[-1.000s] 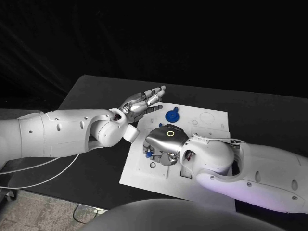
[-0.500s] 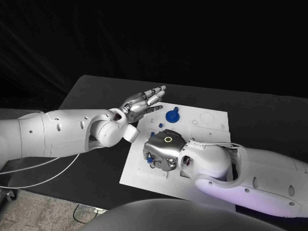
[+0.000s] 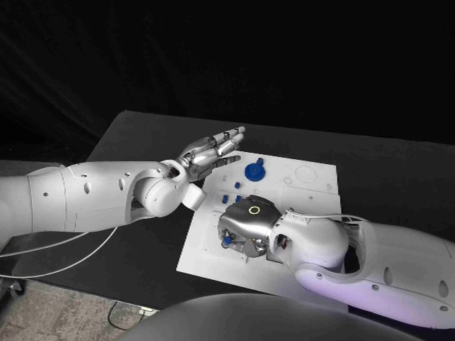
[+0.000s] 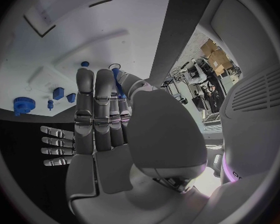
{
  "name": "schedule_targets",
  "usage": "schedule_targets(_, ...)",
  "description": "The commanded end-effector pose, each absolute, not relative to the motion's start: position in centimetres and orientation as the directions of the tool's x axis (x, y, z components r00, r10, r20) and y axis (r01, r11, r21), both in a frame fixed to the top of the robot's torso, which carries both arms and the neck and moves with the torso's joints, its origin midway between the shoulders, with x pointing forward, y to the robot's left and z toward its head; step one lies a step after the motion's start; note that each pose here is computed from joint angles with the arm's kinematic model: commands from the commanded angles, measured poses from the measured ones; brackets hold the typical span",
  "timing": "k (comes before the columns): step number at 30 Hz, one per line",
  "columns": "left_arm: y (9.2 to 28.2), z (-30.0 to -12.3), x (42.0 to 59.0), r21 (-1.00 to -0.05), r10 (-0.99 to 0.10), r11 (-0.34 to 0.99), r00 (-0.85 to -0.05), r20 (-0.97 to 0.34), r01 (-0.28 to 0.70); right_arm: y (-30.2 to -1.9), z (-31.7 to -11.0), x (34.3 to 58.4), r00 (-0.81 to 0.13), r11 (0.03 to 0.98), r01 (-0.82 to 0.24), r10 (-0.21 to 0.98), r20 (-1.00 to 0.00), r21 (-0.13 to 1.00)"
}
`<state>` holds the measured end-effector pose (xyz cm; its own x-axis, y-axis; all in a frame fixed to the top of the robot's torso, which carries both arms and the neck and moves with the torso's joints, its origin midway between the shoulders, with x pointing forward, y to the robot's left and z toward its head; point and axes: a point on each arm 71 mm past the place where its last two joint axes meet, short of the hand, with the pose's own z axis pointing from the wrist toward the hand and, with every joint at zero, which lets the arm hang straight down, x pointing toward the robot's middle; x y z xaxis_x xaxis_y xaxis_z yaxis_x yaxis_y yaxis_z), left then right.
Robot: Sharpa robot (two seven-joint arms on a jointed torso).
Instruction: Assemble the parts on the task board
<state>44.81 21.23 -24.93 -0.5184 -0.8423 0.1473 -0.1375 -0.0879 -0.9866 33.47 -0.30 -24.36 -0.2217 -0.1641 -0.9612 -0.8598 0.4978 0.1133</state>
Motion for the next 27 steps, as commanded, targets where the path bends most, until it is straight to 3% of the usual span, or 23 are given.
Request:
schedule_targets(1, 21.0, -24.8, 44.7, -0.987, -0.828, -0.098, -0.540, 0.154, -0.131, -0.4, -24.5, 33.5, -0.213, 0.504, -0.859, -0.185, -0.959, 0.094)
schedule_targets(27, 21.1, -24.8, 44.7, -0.987, -0.830, -0.096, -0.537, 0.153, -0.132, -0.1, -25.6, 33.5, -0.224, 0.500, -0.856, -0.121, -0.967, 0.135)
